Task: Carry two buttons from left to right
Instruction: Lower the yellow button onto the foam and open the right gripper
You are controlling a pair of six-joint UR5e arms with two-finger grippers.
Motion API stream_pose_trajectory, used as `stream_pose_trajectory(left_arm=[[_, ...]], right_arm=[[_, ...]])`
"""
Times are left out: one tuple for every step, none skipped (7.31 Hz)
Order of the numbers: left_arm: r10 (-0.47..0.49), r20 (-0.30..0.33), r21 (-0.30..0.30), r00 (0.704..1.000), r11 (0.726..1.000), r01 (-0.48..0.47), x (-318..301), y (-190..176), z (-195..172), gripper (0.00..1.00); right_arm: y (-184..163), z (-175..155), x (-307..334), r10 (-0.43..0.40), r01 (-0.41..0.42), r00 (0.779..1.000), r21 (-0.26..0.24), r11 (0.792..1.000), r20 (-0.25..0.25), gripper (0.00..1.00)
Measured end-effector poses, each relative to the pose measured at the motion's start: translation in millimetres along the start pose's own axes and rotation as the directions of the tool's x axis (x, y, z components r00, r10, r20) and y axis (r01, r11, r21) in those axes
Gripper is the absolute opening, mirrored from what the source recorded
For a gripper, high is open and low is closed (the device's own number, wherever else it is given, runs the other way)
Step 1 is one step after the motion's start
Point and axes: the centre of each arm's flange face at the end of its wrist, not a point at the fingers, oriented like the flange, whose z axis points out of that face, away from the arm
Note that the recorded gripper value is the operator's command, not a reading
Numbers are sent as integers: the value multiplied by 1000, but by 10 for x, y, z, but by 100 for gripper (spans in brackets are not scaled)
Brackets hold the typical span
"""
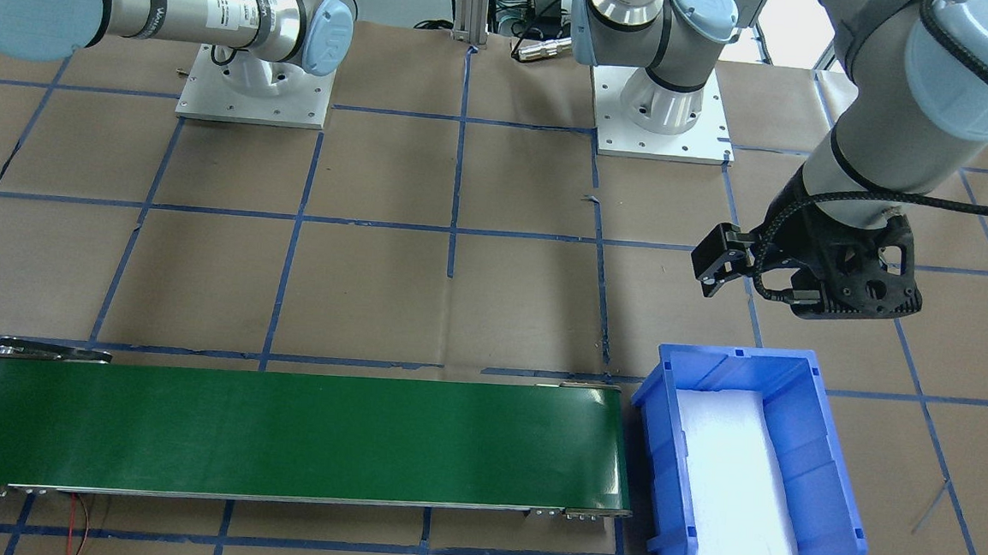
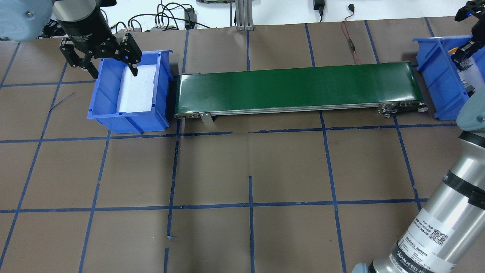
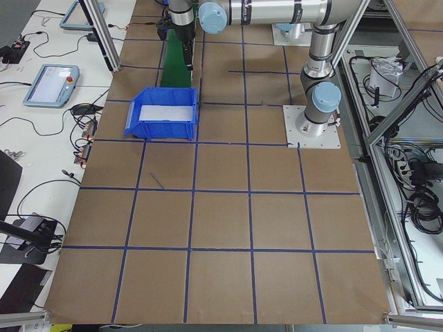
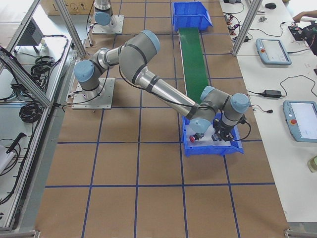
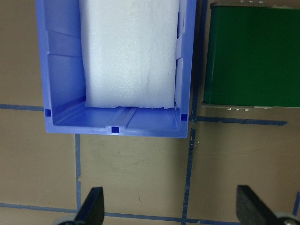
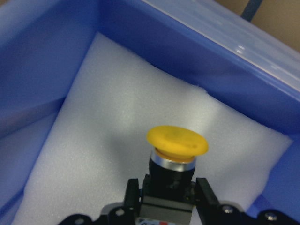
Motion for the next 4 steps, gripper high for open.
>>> stream_pose_trajectory(left_arm=[[-1, 1, 2, 1000, 1000, 1, -7, 15, -14, 100], [0, 2, 4, 1000, 1000, 0, -7, 22, -26, 100], [-1, 2, 6, 1000, 1000, 1, -8, 21, -41, 100], [-2, 1, 9, 1000, 1000, 2, -22, 16, -56, 100]], right_arm=[[-4, 15, -2, 3, -3, 1000, -1, 1000, 2, 45], [-9, 18, -5, 5, -5, 1000, 0, 1000, 2, 45], [-11, 18, -7, 5, -5, 1000, 0, 1000, 3, 45], [-12, 4, -8, 6, -6, 1000, 1, 1000, 1, 46]])
